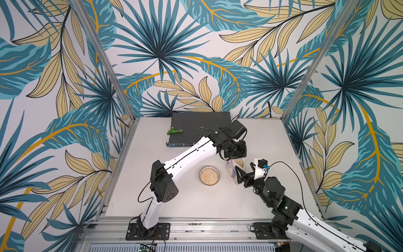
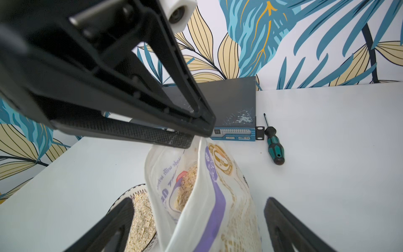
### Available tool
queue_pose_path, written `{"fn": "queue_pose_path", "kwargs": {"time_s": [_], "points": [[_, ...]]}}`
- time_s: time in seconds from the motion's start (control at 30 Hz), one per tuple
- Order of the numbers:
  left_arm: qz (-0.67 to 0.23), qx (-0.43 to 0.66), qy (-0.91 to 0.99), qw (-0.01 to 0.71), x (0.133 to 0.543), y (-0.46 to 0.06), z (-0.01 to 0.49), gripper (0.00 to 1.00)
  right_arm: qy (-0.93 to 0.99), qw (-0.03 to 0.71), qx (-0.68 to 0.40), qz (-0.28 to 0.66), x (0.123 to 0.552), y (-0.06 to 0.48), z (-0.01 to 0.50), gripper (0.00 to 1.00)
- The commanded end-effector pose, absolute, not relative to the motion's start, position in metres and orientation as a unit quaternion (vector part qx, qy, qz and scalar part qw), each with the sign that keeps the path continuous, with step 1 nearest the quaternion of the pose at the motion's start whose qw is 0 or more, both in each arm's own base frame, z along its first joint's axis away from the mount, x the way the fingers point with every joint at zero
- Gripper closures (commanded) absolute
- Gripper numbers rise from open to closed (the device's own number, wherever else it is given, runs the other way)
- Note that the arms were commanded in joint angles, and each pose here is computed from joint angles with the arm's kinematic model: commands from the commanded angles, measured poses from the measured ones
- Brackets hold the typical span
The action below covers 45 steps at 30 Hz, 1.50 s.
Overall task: Pour the oats into the breakfast bowl
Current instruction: Place the oats bag at the center of the board, then close the oats bag at the center of the board.
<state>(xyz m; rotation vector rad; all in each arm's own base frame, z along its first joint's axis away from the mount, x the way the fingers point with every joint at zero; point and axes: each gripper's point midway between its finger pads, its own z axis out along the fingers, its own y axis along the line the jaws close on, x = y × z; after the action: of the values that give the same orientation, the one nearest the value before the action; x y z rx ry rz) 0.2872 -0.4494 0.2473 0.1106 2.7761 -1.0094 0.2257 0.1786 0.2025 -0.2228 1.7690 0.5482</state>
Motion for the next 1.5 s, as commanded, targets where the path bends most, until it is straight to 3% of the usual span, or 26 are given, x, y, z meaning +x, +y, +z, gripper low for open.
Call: {"fn": "queue_pose_path", "kwargs": {"time_s": [0.0,0.13,0.3,0.43,0.67,0.87,1.17,1.27,1.4,1.47], "points": [[-0.378,0.048,0.916,0.123,0.289,-0.449,0.287,0.68,0.789,0.563,-0.109,0.221,0.221,0.178,0.192,0.04],[-0.381,0.048,0.901,0.203,0.304,-0.417,0.335,0.58,0.793,0.558,-0.123,0.213,0.22,0.178,0.215,0.04],[-0.35,0.044,0.864,0.359,0.305,-0.345,0.401,0.18,0.818,0.532,-0.128,0.178,0.22,0.172,0.253,0.03],[-0.311,0.026,0.838,0.448,0.291,-0.283,0.417,0.0,0.854,0.474,-0.161,0.142,0.224,0.183,0.262,0.01],[-0.186,-0.042,0.861,0.472,0.268,-0.184,0.349,0.0,0.909,0.356,-0.195,0.092,0.227,0.198,0.233,0.03],[-0.163,-0.064,0.871,0.46,0.253,-0.156,0.31,0.0,0.924,0.317,-0.204,0.068,0.229,0.2,0.209,0.06],[-0.144,-0.084,0.889,0.427,0.25,-0.151,0.271,0.0,0.929,0.306,-0.199,0.055,0.239,0.198,0.206,0.4],[-0.147,-0.087,0.893,0.416,0.252,-0.155,0.263,0.0,0.931,0.302,-0.197,0.049,0.238,0.194,0.205,0.6],[-0.145,-0.088,0.897,0.408,0.255,-0.159,0.257,0.0,0.933,0.3,-0.191,0.047,0.237,0.188,0.205,1.0],[-0.142,-0.088,0.898,0.407,0.256,-0.16,0.255,0.0,0.933,0.308,-0.18,0.044,0.239,0.183,0.207,1.0]]}}
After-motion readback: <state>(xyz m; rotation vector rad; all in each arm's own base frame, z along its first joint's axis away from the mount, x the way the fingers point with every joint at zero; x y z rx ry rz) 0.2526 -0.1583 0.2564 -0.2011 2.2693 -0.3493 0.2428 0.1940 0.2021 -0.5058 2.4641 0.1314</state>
